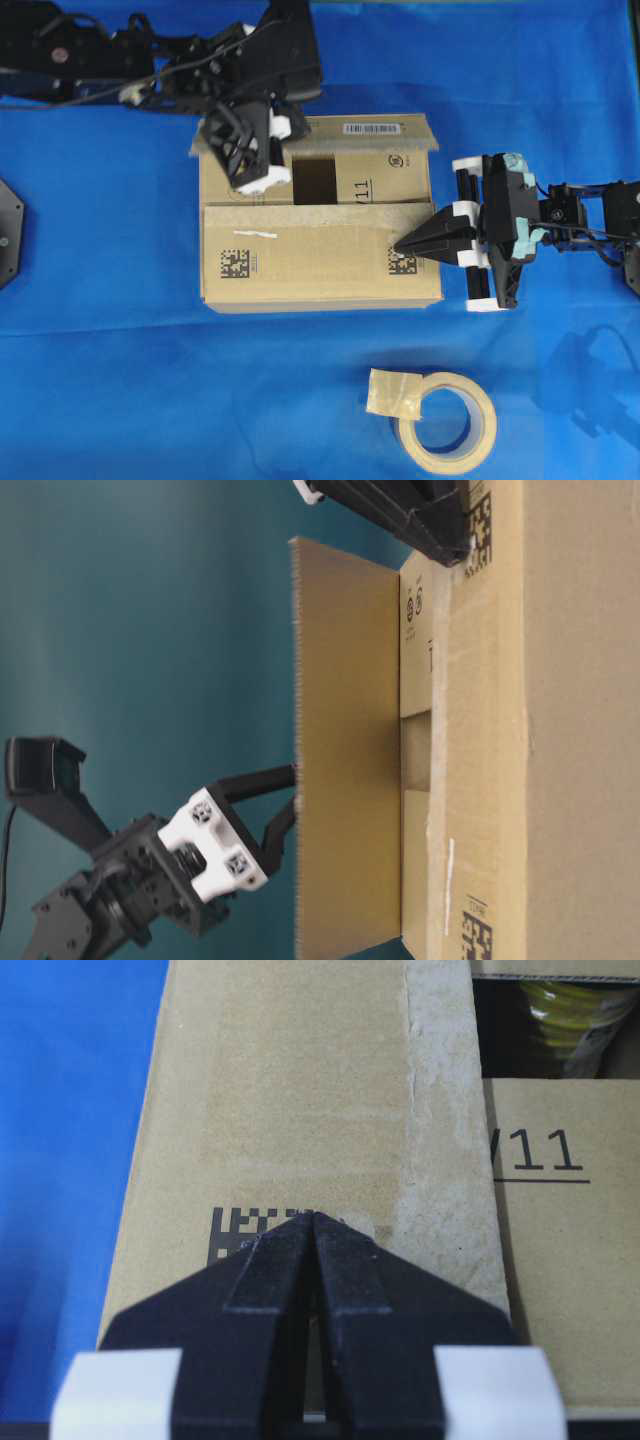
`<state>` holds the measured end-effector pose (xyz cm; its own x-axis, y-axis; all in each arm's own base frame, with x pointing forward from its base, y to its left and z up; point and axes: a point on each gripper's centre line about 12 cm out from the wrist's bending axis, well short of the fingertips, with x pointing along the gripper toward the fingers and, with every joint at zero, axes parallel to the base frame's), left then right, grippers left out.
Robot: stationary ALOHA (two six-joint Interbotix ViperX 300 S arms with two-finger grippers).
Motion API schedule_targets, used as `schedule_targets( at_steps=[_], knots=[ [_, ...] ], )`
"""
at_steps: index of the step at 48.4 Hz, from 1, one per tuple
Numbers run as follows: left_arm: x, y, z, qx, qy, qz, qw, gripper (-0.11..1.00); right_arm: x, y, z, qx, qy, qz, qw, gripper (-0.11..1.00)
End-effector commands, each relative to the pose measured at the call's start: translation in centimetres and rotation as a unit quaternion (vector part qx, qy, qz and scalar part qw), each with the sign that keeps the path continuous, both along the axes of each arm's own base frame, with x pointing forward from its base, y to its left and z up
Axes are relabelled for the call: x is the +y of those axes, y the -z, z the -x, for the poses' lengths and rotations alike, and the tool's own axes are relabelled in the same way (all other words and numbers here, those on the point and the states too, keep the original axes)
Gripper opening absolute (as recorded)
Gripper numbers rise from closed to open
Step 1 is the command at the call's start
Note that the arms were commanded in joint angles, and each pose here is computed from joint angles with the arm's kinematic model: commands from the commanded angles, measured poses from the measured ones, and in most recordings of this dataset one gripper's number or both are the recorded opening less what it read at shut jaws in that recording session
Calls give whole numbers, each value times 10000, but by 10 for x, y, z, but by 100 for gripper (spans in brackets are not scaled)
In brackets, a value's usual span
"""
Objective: Close the cardboard box.
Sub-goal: 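Fold the back flap forward over the box with the left gripper, then press the closed top flaps down with both grippers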
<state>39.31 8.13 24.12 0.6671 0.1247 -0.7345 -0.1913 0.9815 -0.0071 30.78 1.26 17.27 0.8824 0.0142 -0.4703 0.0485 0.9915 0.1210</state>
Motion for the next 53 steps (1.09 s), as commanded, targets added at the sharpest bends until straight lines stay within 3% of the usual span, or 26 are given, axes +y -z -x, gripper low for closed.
schedule_targets(
  at_steps=[1, 11, 26, 39, 53],
  knots=[
    [-13, -15, 4, -365, 83, -6, 9993, 0, -2, -10, -2, -184, 32, 6, 9998, 0],
    [-35, 1, 15, -634, 133, 153, 9978, 0, -3, -12, -2, -253, 48, 13, 9997, 0],
    [-49, 41, 33, -821, 44, 371, 9959, 0, -7, -15, -3, -307, 111, 14, 9995, 0],
    [-56, 43, 44, -1206, 123, 355, 9920, 0, -18, -19, -5, -481, 296, 30, 9984, 0],
    [-56, 46, 48, -1237, 122, 350, 9916, 0, -42, -18, -3, -495, 685, 40, 9964, 0]
  ],
)
